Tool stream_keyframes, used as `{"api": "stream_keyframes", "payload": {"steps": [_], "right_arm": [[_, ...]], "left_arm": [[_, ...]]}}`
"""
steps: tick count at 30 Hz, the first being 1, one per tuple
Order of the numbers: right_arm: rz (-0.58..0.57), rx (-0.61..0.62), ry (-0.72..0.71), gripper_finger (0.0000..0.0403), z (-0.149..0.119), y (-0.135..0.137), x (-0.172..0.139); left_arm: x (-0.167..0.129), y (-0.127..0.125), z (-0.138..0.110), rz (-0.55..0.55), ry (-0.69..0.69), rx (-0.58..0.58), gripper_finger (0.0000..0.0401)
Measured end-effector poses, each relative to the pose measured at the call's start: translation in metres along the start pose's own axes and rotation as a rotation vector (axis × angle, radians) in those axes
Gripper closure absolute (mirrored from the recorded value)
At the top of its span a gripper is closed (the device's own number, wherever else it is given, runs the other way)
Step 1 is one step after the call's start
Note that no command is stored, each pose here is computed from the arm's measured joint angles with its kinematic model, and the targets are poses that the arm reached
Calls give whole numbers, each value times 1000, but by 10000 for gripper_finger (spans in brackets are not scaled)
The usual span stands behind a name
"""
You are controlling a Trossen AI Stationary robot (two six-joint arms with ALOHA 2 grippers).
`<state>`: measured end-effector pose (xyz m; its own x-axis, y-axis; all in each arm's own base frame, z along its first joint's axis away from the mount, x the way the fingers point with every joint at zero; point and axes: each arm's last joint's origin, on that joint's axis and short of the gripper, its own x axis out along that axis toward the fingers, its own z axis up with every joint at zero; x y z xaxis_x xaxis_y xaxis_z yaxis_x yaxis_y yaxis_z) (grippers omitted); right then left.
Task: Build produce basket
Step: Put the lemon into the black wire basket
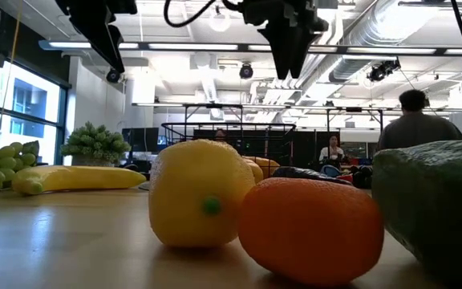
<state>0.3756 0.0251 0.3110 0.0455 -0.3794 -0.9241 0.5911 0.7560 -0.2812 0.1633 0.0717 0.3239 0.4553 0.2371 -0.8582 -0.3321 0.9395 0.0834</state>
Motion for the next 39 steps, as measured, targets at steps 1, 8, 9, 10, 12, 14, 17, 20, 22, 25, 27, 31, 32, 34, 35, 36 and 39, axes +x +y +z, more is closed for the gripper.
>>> {"api": "stream_keyframes", "payload": {"steps": [1, 8, 9, 10, 12, 14, 17, 20, 22, 25, 27, 31, 32, 34, 35, 36, 39], "right_arm": [[3, -4, -3, 183, -2, 3, -2], [-11, -27, 67, 183, -33, 15, 5], [-13, -8, 88, 183, -40, 14, 6], [-13, 14, 103, 183, -47, 12, 6], [-8, 52, 116, 183, -60, 9, 5], [8, 81, 128, 183, -73, 6, 1], [50, 135, 145, 183, -92, 1, -7], [118, 183, 173, 183, -110, -1, -12], [164, 201, 191, 183, -123, -1, -15], [197, 215, 232, 183, -141, 1, -18], [203, 215, 267, 183, -153, 3, -19], [219, 163, 340, 183, -175, 10, -20], [225, 152, 346, 183, -179, 12, -20], [242, 152, 360, 182, -187, 17, -20], [251, 154, 368, 180, -190, 20, -21], [259, 152, 379, 177, -194, 22, -21], [267, 162, 406, 164, -206, 27, -21]], "left_arm": [[0, -1, 0, -2, 0, 3, 98], [0, -1, 0, 1, 0, 1, 98], [0, -1, 0, 1, 0, 0, 98], [0, -1, 0, 2, 0, 0, 98], [0, -1, 0, 2, 0, 0, 98], [0, -1, 0, 1, 0, 0, 98], [0, -1, 0, 1, 1, -10, 98], [0, -1, 0, 2, 0, -23, 98], [0, -1, 0, 2, 0, -34, 98], [0, -1, 0, 1, 0, -42, 98], [0, -1, 0, 2, 1, -48, 98], [0, -1, 0, -1, 1, -69, 98], [0, -1, 0, -2, 1, -68, 98], [0, -1, 0, -2, 1, -68, 98], [0, -1, 0, -2, 1, -68, 98], [0, -1, 0, -2, 1, -68, 98], [0, -1, 0, -2, 1, -68, 98]]}}
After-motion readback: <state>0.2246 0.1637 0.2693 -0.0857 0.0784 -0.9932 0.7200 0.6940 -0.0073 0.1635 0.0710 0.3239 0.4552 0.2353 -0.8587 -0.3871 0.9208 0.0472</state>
